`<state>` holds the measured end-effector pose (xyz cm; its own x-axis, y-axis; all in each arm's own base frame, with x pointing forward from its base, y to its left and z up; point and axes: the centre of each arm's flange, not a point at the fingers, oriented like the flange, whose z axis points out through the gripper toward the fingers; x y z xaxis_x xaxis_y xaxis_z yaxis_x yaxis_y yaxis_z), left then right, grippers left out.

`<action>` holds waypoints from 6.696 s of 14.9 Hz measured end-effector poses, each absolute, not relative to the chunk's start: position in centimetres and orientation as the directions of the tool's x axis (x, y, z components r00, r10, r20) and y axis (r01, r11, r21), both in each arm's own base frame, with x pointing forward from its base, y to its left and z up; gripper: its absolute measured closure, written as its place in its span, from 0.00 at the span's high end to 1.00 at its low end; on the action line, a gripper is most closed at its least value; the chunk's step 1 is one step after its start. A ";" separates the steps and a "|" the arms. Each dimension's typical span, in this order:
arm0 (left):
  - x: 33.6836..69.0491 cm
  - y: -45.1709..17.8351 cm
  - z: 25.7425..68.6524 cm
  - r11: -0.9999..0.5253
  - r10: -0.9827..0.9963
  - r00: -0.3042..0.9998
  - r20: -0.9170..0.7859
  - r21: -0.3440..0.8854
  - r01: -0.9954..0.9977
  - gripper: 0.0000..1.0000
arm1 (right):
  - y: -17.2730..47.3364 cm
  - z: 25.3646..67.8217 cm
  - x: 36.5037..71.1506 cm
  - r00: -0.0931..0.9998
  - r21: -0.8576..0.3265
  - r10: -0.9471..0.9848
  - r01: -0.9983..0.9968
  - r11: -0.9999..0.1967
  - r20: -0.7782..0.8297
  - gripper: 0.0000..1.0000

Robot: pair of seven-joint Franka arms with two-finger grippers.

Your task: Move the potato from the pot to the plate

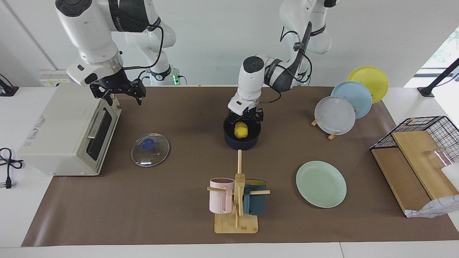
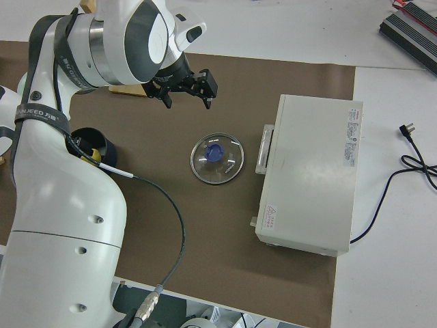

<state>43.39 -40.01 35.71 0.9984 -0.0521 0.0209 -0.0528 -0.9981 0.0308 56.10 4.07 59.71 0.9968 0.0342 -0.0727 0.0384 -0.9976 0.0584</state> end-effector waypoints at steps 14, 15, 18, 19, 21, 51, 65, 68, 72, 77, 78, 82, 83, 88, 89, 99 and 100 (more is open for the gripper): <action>42.0 -41.0 32.3 -0.996 -0.085 0.996 -0.007 0.008 -0.085 1.00 | 3.5 60.3 54.8 0.996 0.060 0.018 0.023 -0.998 -0.082 1.00; 42.0 -41.0 32.3 -0.996 -0.084 0.996 -0.006 0.009 -0.084 1.00 | 3.5 60.3 54.8 0.997 0.060 0.018 0.023 -0.998 -0.081 1.00; 42.0 -41.0 32.3 -0.996 -0.084 0.996 -0.004 0.011 -0.084 0.87 | 3.2 60.3 54.8 0.997 0.060 0.013 0.018 -0.998 -0.082 1.00; 42.0 -41.0 32.3 -0.996 -0.084 0.996 -0.003 0.011 -0.084 0.75 | 3.1 60.3 54.8 0.997 0.060 0.011 0.016 -0.998 -0.080 1.00; 42.1 -40.9 32.4 -0.997 -0.082 0.997 -0.001 0.012 -0.082 0.62 | 3.0 60.4 54.9 0.997 0.059 0.011 0.015 -0.998 -0.070 1.00; 63.9 -12.0 44.9 -0.994 0.006 1.000 0.017 0.107 0.005 0.62 | -2.3 60.5 55.6 0.996 0.055 -0.083 -0.082 -0.995 -0.021 1.00; 67.8 -10.6 34.4 -0.996 -0.027 0.997 0.067 0.083 -0.032 0.62 | -2.1 60.3 55.6 0.997 0.052 -0.079 -0.078 -0.996 -0.023 1.00; 67.7 -10.6 34.0 -0.995 -0.053 0.996 0.068 0.080 -0.059 0.62 | -2.1 60.3 55.6 0.997 0.052 -0.079 -0.078 -0.996 -0.023 1.00; 68.2 -9.9 36.4 -0.994 -0.065 0.995 0.069 0.080 -0.071 0.99 | -2.1 60.3 55.6 0.997 0.052 -0.079 -0.078 -0.996 -0.023 1.00; 66.8 -6.6 47.9 -0.996 -0.029 0.997 0.067 0.086 -0.034 1.00 | -1.8 60.3 55.6 0.997 0.052 -0.074 -0.072 -0.996 -0.023 1.00; 65.8 -5.7 50.4 -0.996 -0.018 0.998 0.064 0.085 -0.023 1.00 | -1.8 60.3 55.6 0.997 0.052 -0.074 -0.072 -0.996 -0.023 1.00; 60.1 -2.6 60.1 -0.996 0.013 0.998 0.063 0.091 0.008 1.00 | -1.9 60.3 55.6 0.997 0.052 -0.076 -0.074 -0.996 -0.023 1.00; 58.6 -2.2 62.0 -0.995 0.014 0.998 0.056 0.094 0.009 1.00 | -1.9 60.3 55.6 0.997 0.052 -0.076 -0.074 -0.996 -0.023 1.00; 53.6 -1.8 63.8 -0.997 0.000 1.000 -0.024 0.072 0.001 1.00 | -1.9 60.3 55.6 0.997 0.052 -0.076 -0.074 -0.996 -0.023 1.00; 53.1 -1.8 62.8 -0.997 -0.005 0.999 -0.044 0.073 -0.001 1.00 | -1.9 60.3 55.6 0.997 0.052 -0.076 -0.074 -0.996 -0.023 1.00; 52.4 -2.6 65.6 -0.997 -0.079 0.996 -0.037 -0.017 -0.080 1.00 | -1.9 60.3 55.6 0.997 0.052 -0.076 -0.074 -0.996 -0.023 1.00; 52.3 -2.8 65.5 -0.995 -0.095 0.994 -0.046 -0.021 -0.096 1.00 | -1.9 60.3 55.6 0.997 0.052 -0.076 -0.074 -0.996 -0.023 1.00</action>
<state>52.31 -2.84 65.49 0.9944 -0.0948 -0.0464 -0.0959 -0.9952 -0.0214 55.56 -1.92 60.32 0.9969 -0.0756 -0.0230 -0.0743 -0.9959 0.0516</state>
